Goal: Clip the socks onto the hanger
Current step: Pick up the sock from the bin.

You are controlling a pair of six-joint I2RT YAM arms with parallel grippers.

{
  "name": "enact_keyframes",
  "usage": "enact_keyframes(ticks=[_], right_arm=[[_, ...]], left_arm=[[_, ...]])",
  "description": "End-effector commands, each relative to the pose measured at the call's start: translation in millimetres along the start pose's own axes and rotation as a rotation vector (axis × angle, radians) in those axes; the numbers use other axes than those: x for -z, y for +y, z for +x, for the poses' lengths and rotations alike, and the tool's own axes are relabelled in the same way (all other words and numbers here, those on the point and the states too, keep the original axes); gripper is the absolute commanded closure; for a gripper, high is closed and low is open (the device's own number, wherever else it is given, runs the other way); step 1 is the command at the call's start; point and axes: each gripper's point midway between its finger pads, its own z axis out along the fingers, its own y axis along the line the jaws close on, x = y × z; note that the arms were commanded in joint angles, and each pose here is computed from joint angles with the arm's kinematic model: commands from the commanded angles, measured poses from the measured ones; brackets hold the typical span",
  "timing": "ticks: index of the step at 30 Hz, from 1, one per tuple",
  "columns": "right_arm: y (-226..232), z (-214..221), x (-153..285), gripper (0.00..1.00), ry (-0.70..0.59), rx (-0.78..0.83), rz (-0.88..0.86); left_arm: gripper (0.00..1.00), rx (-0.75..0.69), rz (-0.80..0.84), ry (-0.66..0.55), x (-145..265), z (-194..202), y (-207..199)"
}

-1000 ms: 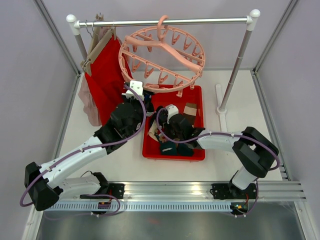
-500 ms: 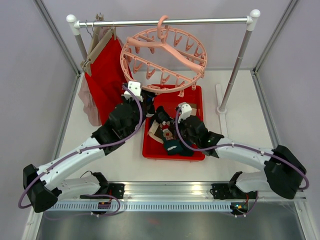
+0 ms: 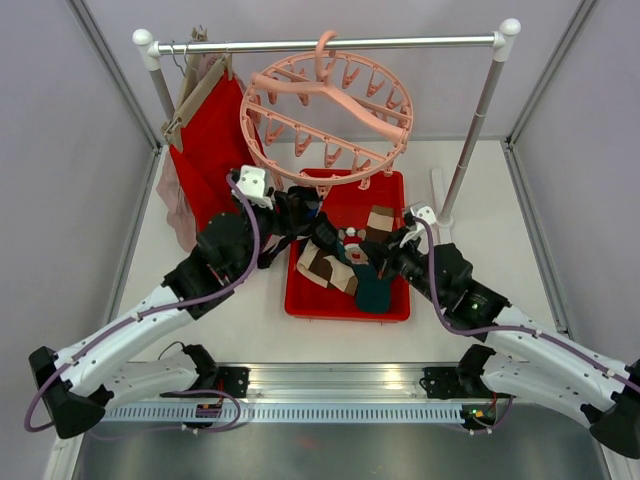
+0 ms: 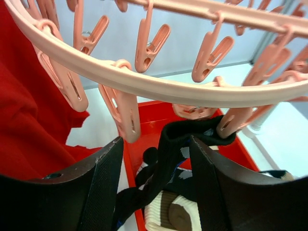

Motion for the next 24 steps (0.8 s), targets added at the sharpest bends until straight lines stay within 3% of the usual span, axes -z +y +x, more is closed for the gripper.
enact_keyframes(ticks=[1,6,16,24], right_arm=[[0.5,-15.6,10.8,1.0,-0.026,0.021,0.004],[10.1,-36.1,26.4,1.0,-0.069,0.033,-0.039],[38.0,-86.6,63.3,1.0,-0.165,0.021,-0.155],[54.3,-107.2,84.7,1.0,-0.219,0.024,-0.242]], left_arm=[[0.37,0.071,0.085,-0.039,15.8,-20.8,-8.0],[0.37,0.075,0.265,-0.079,42.9,-34.0,-26.0],[0.35,0.045,0.855,-0.076,105.0,-30.0,-107.7],[0.33,0.121,0.915,-0.049,85.2,-15.9,-133.2]])
